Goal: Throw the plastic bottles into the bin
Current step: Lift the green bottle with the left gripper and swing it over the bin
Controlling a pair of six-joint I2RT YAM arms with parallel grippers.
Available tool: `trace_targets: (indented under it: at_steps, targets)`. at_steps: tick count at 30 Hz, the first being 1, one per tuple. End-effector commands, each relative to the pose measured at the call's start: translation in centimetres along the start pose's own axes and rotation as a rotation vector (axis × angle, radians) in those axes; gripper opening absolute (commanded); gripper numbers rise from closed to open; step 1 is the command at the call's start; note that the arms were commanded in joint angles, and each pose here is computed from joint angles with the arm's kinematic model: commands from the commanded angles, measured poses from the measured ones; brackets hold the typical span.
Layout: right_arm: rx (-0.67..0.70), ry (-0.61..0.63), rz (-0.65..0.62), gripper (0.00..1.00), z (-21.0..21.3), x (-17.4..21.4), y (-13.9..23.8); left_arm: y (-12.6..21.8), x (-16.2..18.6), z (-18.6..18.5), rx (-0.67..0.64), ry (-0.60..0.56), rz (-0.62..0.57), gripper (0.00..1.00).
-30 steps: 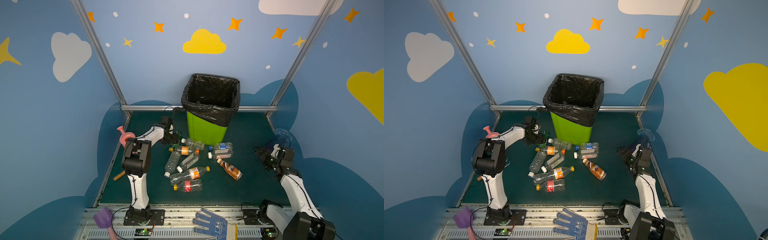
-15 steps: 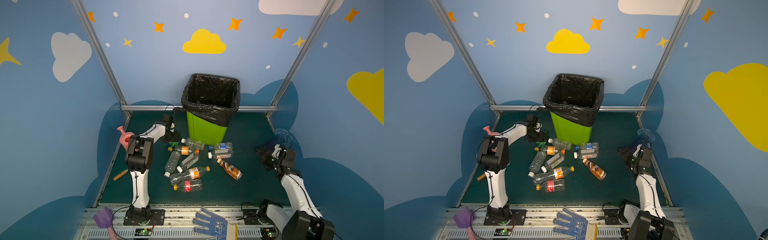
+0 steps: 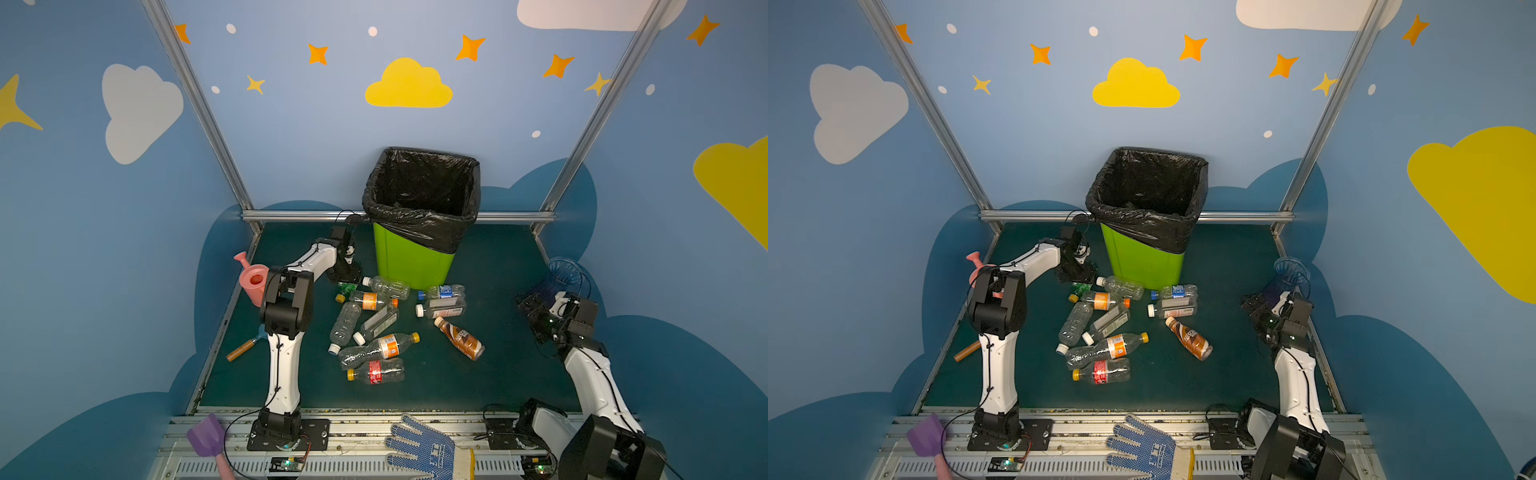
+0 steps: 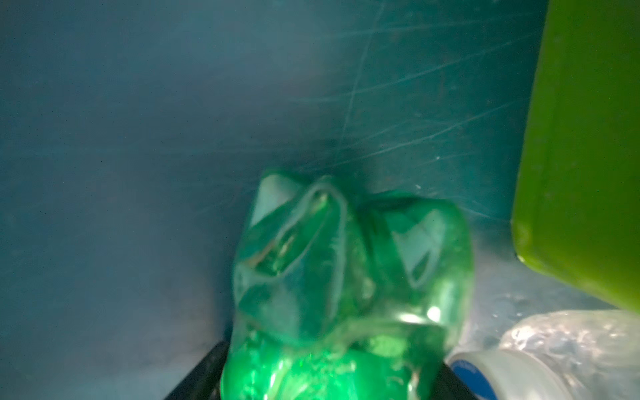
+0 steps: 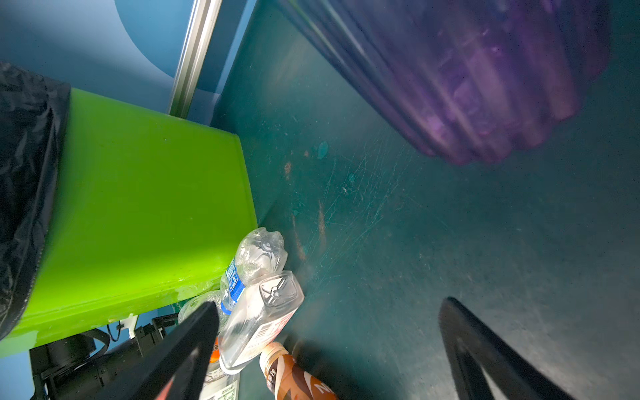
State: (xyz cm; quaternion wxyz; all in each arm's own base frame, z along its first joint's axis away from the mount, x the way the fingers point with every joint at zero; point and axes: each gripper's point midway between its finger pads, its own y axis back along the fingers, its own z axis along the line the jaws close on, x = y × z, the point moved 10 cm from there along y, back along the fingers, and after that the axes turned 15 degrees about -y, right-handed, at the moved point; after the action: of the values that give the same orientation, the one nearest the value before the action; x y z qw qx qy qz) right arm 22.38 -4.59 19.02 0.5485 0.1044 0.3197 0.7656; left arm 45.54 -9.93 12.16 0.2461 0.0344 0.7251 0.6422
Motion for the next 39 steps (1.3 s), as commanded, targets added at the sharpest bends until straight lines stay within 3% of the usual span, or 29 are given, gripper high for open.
trace_targets:
  at_steps: [1, 5, 10, 13, 17, 19, 23, 27, 31, 34, 36, 39]
  targets:
    - [-0.006, -0.012, 0.013, 0.98, -0.2, 0.0, 0.2, 0.1, 0.5, 0.0, -0.008, -0.004, 0.045, 0.66]
    - [-0.008, -0.023, 0.014, 0.98, -0.4, -0.1, 0.3, 1.1, 0.1, 0.0, -0.007, 0.016, 0.012, 0.52]
    - [-0.015, -0.031, 0.019, 0.98, -0.5, -0.1, 0.4, 3.7, -0.5, 0.8, -0.018, 0.062, -0.06, 0.48]
    - [-0.021, -0.03, 0.019, 0.98, -0.5, -0.1, 0.5, 6.5, -1.0, 1.6, -0.042, 0.106, -0.134, 0.46]
    - [-0.032, -0.034, 0.021, 0.98, -0.3, -0.1, 0.5, 13.0, -1.7, 3.1, -0.07, 0.176, -0.305, 0.46]
    - [-0.042, -0.036, 0.027, 0.98, 0.0, -0.2, 0.7, 17.4, -1.8, 3.8, -0.09, 0.208, -0.416, 0.46]
    - [-0.059, -0.03, 0.035, 0.98, 0.5, -0.3, 0.9, 29.7, -0.5, 4.4, -0.164, 0.287, -0.755, 0.48]
    - [-0.067, -0.027, 0.024, 0.98, 0.8, -0.5, 1.1, 41.8, 3.2, 1.9, -0.31, 0.248, -1.225, 0.56]
    - [-0.075, -0.03, 0.021, 0.98, 0.9, -0.4, 1.4, 49.4, 7.6, -1.1, -0.354, 0.244, -1.559, 0.59]
    - [-0.088, -0.03, 0.027, 0.98, 1.1, -0.4, 1.6, 51.0, 8.3, -2.1, -0.263, 0.242, -1.684, 0.59]
    - [-0.093, -0.027, 0.025, 0.98, 1.2, -0.3, 1.8, 50.0, 6.5, -2.2, -0.131, 0.209, -1.702, 0.58]
    - [-0.109, -0.021, 0.024, 0.98, 1.5, -0.2, 2.2, 46.4, 0.4, -3.8, 0.08, 0.144, -1.54, 0.59]
